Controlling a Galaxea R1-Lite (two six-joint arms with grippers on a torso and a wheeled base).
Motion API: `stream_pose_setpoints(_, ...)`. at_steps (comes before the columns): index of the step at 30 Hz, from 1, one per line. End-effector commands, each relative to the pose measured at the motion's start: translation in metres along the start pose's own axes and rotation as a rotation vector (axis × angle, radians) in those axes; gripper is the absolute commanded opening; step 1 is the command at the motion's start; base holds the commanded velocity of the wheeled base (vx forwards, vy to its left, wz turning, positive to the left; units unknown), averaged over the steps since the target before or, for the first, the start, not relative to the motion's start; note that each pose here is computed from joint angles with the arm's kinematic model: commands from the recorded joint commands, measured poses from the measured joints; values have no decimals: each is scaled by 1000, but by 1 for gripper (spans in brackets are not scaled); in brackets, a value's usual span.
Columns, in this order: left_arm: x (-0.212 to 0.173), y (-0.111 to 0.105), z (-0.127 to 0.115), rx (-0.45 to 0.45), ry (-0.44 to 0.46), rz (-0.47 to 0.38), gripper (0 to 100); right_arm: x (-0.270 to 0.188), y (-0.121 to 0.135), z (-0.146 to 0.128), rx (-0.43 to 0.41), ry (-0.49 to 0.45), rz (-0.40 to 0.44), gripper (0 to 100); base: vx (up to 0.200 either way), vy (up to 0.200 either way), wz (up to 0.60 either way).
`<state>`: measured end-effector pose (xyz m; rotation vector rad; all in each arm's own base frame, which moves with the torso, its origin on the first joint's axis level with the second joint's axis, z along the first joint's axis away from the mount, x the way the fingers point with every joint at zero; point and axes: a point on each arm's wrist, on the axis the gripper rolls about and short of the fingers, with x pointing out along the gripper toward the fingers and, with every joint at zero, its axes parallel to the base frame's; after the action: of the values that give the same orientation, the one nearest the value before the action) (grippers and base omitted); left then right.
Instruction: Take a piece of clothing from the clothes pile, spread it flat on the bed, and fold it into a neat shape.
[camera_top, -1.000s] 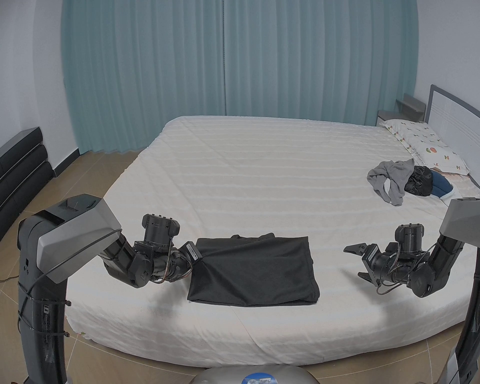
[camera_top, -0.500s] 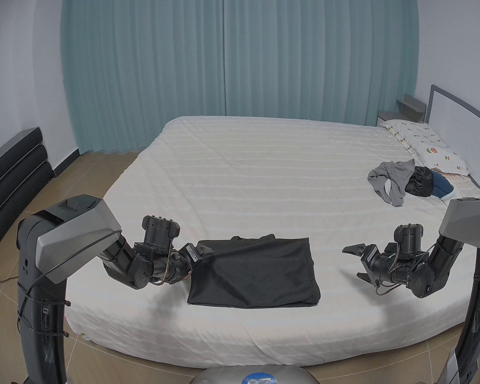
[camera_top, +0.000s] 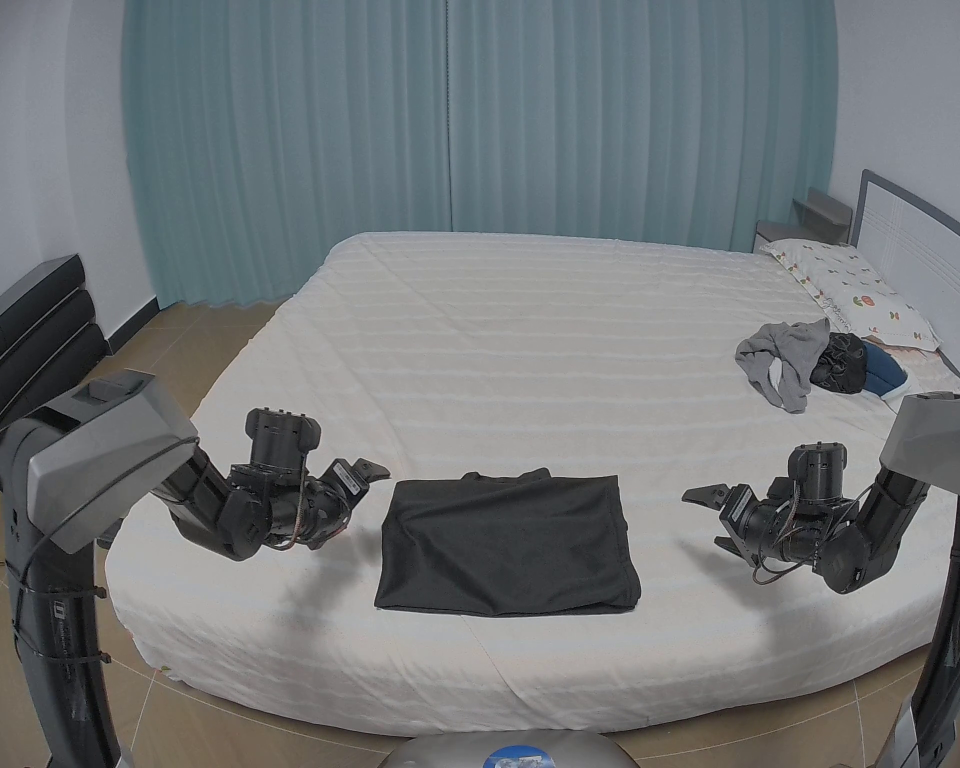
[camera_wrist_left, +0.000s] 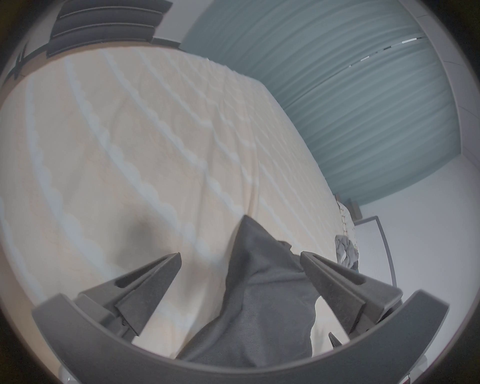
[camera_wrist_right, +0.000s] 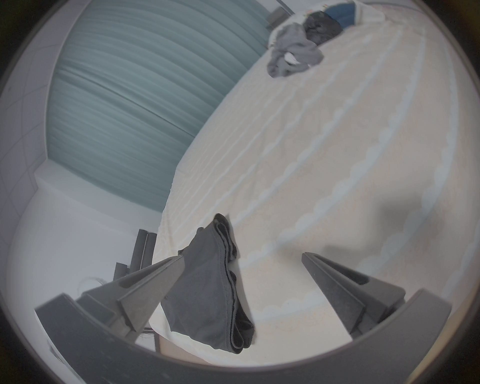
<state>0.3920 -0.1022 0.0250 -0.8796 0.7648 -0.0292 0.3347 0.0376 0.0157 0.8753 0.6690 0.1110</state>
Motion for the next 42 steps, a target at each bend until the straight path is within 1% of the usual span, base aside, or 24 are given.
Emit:
stream_pose_setpoints(1,-52,-12,25,-4,-131,-31,100,-20,26,7,-130,-68,48,100,0,0,0)
stream_pose_setpoints(3,-78,-21,33,4,-177,-60,100,-31,34,6,-185,-110,33,100,0,0,0)
stream_pose_setpoints(4,-78,-21,33,4,-177,-60,100,-31,34,6,-185,-110,33,100,0,0,0)
stream_pose_setpoints(5,-97,-27,36,11,-204,-81,100,-40,39,7,-214,-150,19,100,0,0,0)
stream_pose_setpoints(8,-155,-33,37,110,-302,-110,100,-80,57,10,-288,-293,-1,100,0,0,0)
stream_pose_setpoints(9,-168,-32,38,136,-332,-108,100,-92,60,11,-307,-326,-2,100,0,0,0)
stream_pose_setpoints(10,-170,-32,38,140,-337,-108,100,-94,61,11,-309,-332,-3,100,0,0,0)
stream_pose_setpoints(11,-195,-34,36,180,-397,-113,100,-118,68,13,-356,-390,11,100,0,0,0)
stream_pose_setpoints(12,-202,-34,36,191,-416,-117,100,-126,69,14,-368,-413,14,100,0,0,0)
stream_pose_setpoints(13,-224,-35,34,215,-466,-127,100,-146,73,17,-401,-466,24,100,0,0,0)
stream_pose_setpoints(17,-274,-31,17,322,-547,-134,100,-194,68,9,-490,-554,0,100,0,0,0)
stream_pose_setpoints(21,-305,-20,0,381,-622,-92,100,-230,59,-12,-520,-591,3,100,0,0,0)
stream_pose_setpoints(24,-317,-17,-6,395,-660,-84,100,-242,56,-17,-538,-615,-19,100,0,0,0)
stream_pose_setpoints(25,-329,-11,-14,431,-686,-79,100,-257,52,-21,-564,-644,-54,100,0,0,0)
stream_pose_setpoints(26,-329,-11,-14,431,-686,-79,100,-257,52,-21,-564,-644,-54,100,0,0,0)
stream_pose_setpoints(27,-340,-2,-25,488,-702,-60,100,-271,50,-27,-578,-666,-73,100,0,0,0)
stream_pose_setpoints(28,-345,2,-30,511,-714,-51,100,-277,49,-31,-578,-668,-71,100,0,0,0)
stream_pose_setpoints(32,-366,16,-47,573,-768,-19,100,-297,44,-50,-586,-645,-62,100,0,0,0)
stream_pose_setpoints(33,-366,16,-47,573,-768,-19,100,-297,44,-50,-586,-645,-62,100,0,0,0)
stream_pose_setpoints(34,-379,25,-58,609,-789,-13,100,-307,39,-63,-611,-615,-79,100,0,0,0)
stream_pose_setpoints(36,-387,33,-68,637,-800,-6,100,-316,33,-75,-648,-594,-85,100,0,0,0)
stream_pose_setpoints(39,-402,43,-81,684,-843,2,100,-327,26,-91,-701,-595,-85,100,0,0,0)
stream_pose_setpoints(41,-410,49,-88,711,-877,30,100,-333,22,-99,-738,-604,-89,100,0,0,0)
stream_pose_setpoints(42,-410,49,-88,711,-877,30,100,-333,22,-99,-738,-604,-89,100,0,0,0)
